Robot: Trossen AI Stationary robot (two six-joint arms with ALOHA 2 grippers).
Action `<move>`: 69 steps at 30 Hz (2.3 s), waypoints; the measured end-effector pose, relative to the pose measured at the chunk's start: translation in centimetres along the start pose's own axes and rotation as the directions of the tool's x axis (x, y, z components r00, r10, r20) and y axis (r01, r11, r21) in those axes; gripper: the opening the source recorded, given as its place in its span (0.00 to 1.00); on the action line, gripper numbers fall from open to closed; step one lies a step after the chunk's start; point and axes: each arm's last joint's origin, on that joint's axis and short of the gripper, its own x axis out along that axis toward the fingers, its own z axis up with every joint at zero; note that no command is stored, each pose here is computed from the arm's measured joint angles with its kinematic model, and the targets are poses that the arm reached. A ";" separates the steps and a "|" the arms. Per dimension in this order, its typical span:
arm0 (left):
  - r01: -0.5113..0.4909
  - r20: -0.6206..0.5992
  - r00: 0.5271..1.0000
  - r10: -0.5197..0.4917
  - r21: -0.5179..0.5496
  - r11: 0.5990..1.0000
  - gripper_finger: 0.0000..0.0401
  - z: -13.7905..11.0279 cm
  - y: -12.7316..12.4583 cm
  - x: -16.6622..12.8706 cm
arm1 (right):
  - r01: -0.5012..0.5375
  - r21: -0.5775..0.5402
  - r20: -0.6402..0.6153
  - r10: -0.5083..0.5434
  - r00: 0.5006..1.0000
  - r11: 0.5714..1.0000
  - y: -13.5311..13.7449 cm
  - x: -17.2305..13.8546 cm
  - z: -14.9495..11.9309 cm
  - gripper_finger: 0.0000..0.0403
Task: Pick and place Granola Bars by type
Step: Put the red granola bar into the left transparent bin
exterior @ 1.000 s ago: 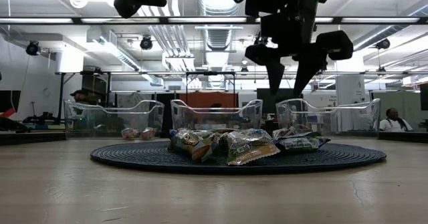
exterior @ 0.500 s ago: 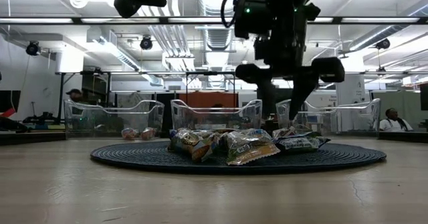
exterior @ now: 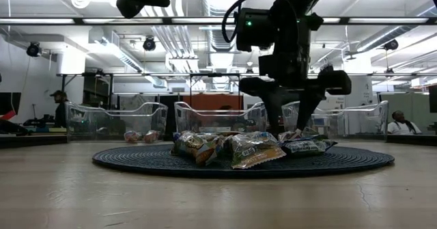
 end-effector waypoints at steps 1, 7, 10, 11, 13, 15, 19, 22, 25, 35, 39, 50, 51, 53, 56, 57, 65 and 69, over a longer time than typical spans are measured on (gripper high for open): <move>0.000 0.000 1.000 0.000 0.000 1.000 0.00 0.0 0.0 0.0 | -0.007 -0.008 -0.005 0.007 1.000 1.000 0.1 0.0 -0.1 0.51; 0.000 -0.001 1.000 0.000 0.001 1.000 0.00 0.0 0.0 0.0 | -0.020 -0.049 -0.016 0.019 1.000 0.999 0.3 0.0 -0.2 0.51; 0.000 -0.001 1.000 0.000 0.001 1.000 0.00 0.0 0.0 0.0 | -0.032 -0.070 -0.024 0.031 0.999 0.997 0.4 0.4 -0.3 0.51; 0.000 -0.001 1.000 0.000 0.001 1.000 0.00 0.0 0.0 0.0 | -0.035 -0.074 -0.026 0.034 0.999 0.997 0.4 0.5 -0.3 0.51; 0.000 -0.001 1.000 0.000 0.001 1.000 0.00 0.0 0.0 0.0 | -0.042 -0.081 -0.030 0.040 0.999 0.996 0.4 0.9 -0.4 0.51; 0.000 -0.001 1.000 0.000 0.001 1.000 0.00 0.0 0.0 0.0 | -0.042 -0.081 -0.031 0.040 0.999 0.996 0.5 1.1 -0.4 0.51; 0.000 -0.001 1.000 0.000 0.001 1.000 0.00 0.0 0.0 0.0 | -0.025 -0.083 -0.025 0.023 0.999 0.996 0.4 1.3 -0.4 0.51; 0.000 0.000 1.000 0.000 0.000 1.000 0.00 0.0 0.0 0.0 | -0.027 -0.083 -0.026 0.025 0.999 0.996 0.5 1.5 -0.5 0.50; 0.000 0.000 1.000 0.000 0.000 1.000 0.00 0.0 0.0 0.0 | -0.033 -0.083 -0.030 0.031 0.999 0.996 0.8 1.8 -0.7 0.49; 0.000 0.000 1.000 0.000 0.000 1.000 0.00 0.0 0.0 0.0 | -0.035 -0.062 -0.033 0.033 0.999 0.997 0.9 2.1 -0.8 0.44; 0.000 0.000 1.000 0.000 0.000 1.000 0.00 0.0 0.0 0.0 | -0.030 -0.044 -0.033 0.028 0.999 0.999 0.8 2.0 -0.8 0.40; 0.000 0.001 1.000 0.000 -0.003 1.000 0.00 0.0 0.0 0.0 | -0.031 -0.036 -0.033 0.030 0.999 0.999 0.8 2.0 -0.8 0.21; 0.000 0.001 1.000 0.000 -0.003 1.000 0.00 0.0 0.0 0.0 | -0.031 -0.036 -0.033 0.030 0.999 0.999 0.8 2.0 -0.8 0.19; 0.000 0.001 1.000 0.000 -0.004 1.000 0.00 0.0 0.0 0.0 | -0.031 -0.036 -0.033 0.030 0.999 0.999 0.8 2.0 -0.8 0.17; 0.000 0.001 1.000 0.000 -0.005 1.000 0.00 0.0 0.0 0.0 | -0.031 -0.027 -0.033 0.030 0.999 0.999 0.8 2.0 -0.8 0.16; 0.000 0.001 1.000 0.000 -0.005 1.000 0.00 0.0 0.0 0.0 | -0.030 -0.020 -0.033 0.030 0.999 0.999 0.8 1.9 -0.8 0.16; 0.000 0.001 1.000 0.000 -0.005 1.000 0.00 0.0 0.0 0.0 | -0.050 0.056 -0.053 0.053 0.997 0.997 0.7 0.7 -0.6 0.15; 0.001 0.001 1.000 0.000 -0.026 1.000 0.00 0.0 0.0 0.0 | -0.056 0.098 -0.060 0.062 0.996 0.994 0.4 -0.3 -0.3 0.14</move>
